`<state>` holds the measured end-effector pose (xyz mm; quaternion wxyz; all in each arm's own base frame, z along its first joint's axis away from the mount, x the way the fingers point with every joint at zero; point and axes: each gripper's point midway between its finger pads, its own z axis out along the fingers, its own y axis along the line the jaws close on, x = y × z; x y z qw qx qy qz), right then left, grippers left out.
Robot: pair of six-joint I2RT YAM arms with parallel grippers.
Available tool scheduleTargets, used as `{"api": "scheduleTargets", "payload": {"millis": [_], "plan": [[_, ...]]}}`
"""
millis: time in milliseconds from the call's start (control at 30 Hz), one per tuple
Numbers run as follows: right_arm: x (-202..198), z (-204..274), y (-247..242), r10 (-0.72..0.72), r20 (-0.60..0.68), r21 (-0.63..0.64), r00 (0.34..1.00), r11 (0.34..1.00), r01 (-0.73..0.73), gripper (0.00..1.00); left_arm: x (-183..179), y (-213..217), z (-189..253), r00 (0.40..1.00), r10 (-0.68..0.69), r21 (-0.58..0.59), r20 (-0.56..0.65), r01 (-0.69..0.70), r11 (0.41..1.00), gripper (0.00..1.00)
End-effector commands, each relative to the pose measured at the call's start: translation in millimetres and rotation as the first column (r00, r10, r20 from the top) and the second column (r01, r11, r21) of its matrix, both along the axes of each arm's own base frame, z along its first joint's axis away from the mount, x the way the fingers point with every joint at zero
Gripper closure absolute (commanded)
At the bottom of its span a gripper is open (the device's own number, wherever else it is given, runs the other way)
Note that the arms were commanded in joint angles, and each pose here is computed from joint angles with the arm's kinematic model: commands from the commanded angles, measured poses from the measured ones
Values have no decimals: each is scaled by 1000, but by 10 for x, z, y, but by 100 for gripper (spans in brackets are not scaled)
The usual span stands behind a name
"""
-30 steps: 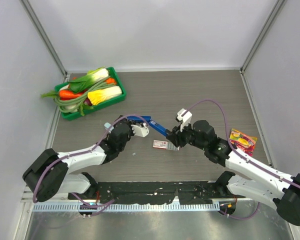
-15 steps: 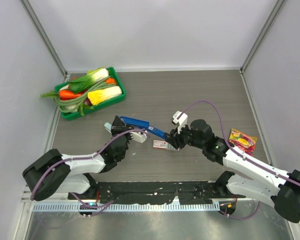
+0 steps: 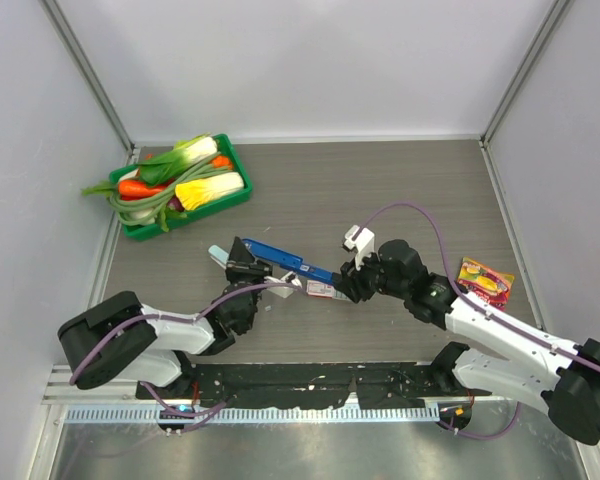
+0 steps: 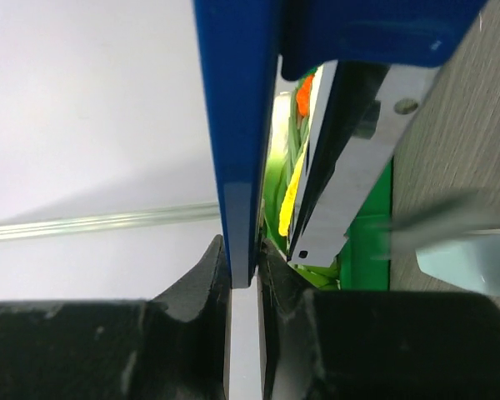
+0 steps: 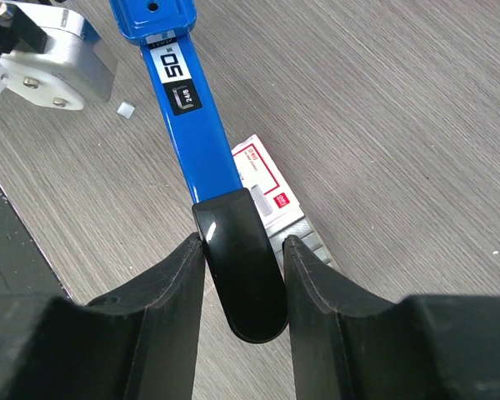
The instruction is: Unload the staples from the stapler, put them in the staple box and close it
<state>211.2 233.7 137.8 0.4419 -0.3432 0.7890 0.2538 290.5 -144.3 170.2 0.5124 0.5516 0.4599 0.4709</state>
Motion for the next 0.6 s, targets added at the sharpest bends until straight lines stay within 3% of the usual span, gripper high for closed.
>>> {"api": "scheduleTargets", "payload": {"millis": [0, 100, 200, 267, 567], "plan": [[482, 1293, 136, -228, 230, 393, 946, 911, 124, 99, -148, -426, 460, 965, -206, -79, 163, 221, 972, 100], [491, 1256, 235, -190, 201, 375, 961, 921, 104, 99, -225, -447, 279, 952, -275, -9, 133, 279, 960, 100], [510, 1330, 277, -200, 168, 409, 965, 905, 117, 99, -188, -356, 201, 977, -196, -66, 79, 201, 977, 100], [498, 1424, 294, -199, 170, 437, 965, 893, 107, 99, -138, -343, 309, 986, -147, -190, 79, 160, 969, 100], [514, 1528, 327, -198, 168, 456, 966, 884, 102, 99, -88, -339, 365, 992, -104, -242, 68, 118, 963, 100]]}}
